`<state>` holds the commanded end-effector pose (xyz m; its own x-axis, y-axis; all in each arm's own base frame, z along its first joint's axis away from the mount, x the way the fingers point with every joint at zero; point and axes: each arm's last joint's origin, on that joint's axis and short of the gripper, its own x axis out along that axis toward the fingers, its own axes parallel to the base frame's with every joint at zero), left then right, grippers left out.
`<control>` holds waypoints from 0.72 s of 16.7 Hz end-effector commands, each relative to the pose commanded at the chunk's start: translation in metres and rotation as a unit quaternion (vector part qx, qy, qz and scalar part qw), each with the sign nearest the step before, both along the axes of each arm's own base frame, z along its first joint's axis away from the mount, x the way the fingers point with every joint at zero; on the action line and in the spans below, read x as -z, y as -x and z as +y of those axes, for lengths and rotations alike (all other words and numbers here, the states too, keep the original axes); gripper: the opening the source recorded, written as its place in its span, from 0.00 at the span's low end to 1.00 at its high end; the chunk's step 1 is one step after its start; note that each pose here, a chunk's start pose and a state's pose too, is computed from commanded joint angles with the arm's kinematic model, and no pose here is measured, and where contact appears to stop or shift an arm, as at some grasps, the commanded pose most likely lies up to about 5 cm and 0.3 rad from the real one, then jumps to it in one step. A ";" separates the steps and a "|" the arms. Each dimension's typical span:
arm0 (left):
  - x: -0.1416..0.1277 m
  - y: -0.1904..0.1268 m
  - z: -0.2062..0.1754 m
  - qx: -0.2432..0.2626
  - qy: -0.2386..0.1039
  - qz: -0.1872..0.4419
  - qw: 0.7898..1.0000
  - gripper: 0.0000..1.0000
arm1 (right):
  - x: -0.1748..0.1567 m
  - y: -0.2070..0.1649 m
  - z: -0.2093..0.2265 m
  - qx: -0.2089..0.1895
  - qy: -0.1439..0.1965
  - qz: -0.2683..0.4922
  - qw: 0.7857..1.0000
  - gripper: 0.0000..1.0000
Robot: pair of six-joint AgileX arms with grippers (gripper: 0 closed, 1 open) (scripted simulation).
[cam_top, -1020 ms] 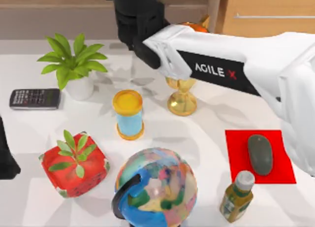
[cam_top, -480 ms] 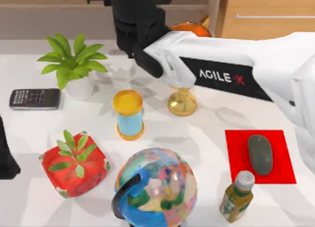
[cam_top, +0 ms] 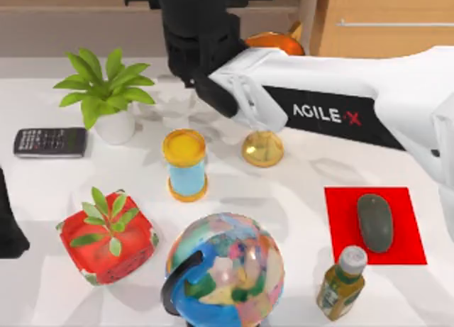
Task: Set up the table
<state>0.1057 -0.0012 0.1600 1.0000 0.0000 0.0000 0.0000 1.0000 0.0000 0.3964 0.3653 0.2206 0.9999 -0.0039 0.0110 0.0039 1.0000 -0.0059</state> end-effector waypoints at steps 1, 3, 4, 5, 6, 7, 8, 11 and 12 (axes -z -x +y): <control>0.000 0.000 0.000 0.000 0.000 0.000 1.000 1.00 | -0.004 0.003 0.000 -0.003 -0.009 -0.002 1.000 0.00; 0.000 0.000 0.000 0.000 0.000 0.000 1.000 1.00 | -0.010 0.017 0.003 -0.020 -0.032 -0.004 0.999 0.00; 0.000 0.000 0.000 0.000 0.000 0.000 1.000 1.00 | -0.011 0.027 0.005 -0.036 -0.046 0.000 0.998 0.00; 0.000 0.000 0.000 0.000 0.000 0.000 1.000 1.00 | -0.012 0.038 0.008 -0.054 -0.061 0.004 0.997 0.00; 0.000 0.000 0.000 0.000 0.000 0.000 1.000 1.00 | -0.013 0.051 0.010 -0.074 -0.077 0.009 0.994 0.00; 0.000 0.000 0.000 0.000 0.000 0.000 1.000 1.00 | -0.014 0.063 0.011 -0.096 -0.093 0.016 0.991 0.00; 0.000 0.000 0.000 0.000 0.000 0.000 1.000 1.00 | -0.016 0.076 0.011 -0.119 -0.111 0.023 0.986 0.00; 0.000 0.000 0.000 0.000 0.000 0.000 1.000 1.00 | -0.041 0.099 -0.007 -0.175 -0.188 0.027 0.966 0.00; 0.000 0.000 0.000 0.000 0.000 0.000 1.000 1.00 | -0.055 0.101 -0.020 -0.187 -0.220 0.020 0.957 0.00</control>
<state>0.1057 -0.0012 0.1600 1.0000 0.0000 0.0000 0.0000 1.0000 0.0000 0.2957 0.3450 0.2756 0.9319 0.3589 0.0531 -0.3465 0.8370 0.4235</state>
